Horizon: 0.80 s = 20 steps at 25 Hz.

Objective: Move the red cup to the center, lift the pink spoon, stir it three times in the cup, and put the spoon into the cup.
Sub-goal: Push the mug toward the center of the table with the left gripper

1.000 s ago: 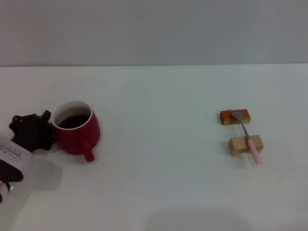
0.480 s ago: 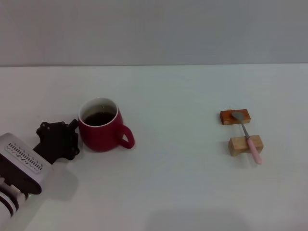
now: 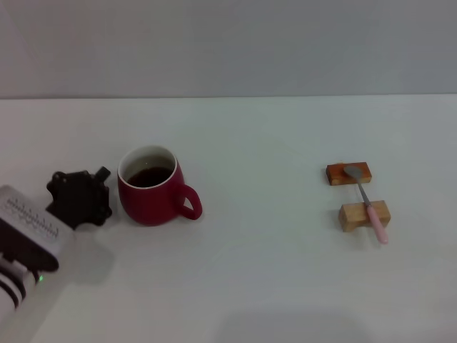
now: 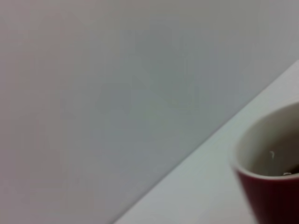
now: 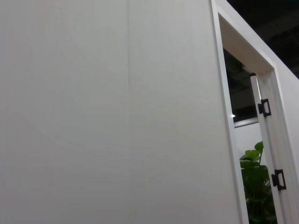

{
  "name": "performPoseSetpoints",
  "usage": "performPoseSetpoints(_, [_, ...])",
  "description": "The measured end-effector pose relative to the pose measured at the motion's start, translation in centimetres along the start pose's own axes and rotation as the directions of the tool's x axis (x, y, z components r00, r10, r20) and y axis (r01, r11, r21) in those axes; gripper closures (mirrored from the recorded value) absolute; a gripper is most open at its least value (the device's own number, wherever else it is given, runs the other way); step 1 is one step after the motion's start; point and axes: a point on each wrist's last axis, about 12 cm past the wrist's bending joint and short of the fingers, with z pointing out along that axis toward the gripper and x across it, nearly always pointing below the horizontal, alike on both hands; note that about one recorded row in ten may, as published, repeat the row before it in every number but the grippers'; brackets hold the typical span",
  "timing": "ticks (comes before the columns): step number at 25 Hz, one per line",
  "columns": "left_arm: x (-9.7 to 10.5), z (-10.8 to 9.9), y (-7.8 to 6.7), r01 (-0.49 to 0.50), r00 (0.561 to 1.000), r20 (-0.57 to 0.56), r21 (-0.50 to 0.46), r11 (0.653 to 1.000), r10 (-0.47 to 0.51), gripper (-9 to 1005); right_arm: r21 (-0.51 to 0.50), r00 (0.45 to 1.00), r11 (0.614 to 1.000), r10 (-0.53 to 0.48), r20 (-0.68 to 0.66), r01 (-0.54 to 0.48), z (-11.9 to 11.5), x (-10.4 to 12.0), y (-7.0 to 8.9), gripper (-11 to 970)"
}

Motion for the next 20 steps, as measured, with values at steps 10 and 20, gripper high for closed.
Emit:
performPoseSetpoints(10, [-1.2,2.4,0.9,-0.063,0.998,-0.013,0.030,0.998,0.063,991,0.010,1.000,1.000,-0.002,-0.004,0.002,-0.3,-0.1,-0.5,299])
performPoseSetpoints(20, [-1.8,2.8,0.2,-0.139,0.990,0.021,0.081,0.987,0.137,990,0.008,1.000,1.000,-0.006,-0.002,0.006,-0.2,-0.1,-0.5,300])
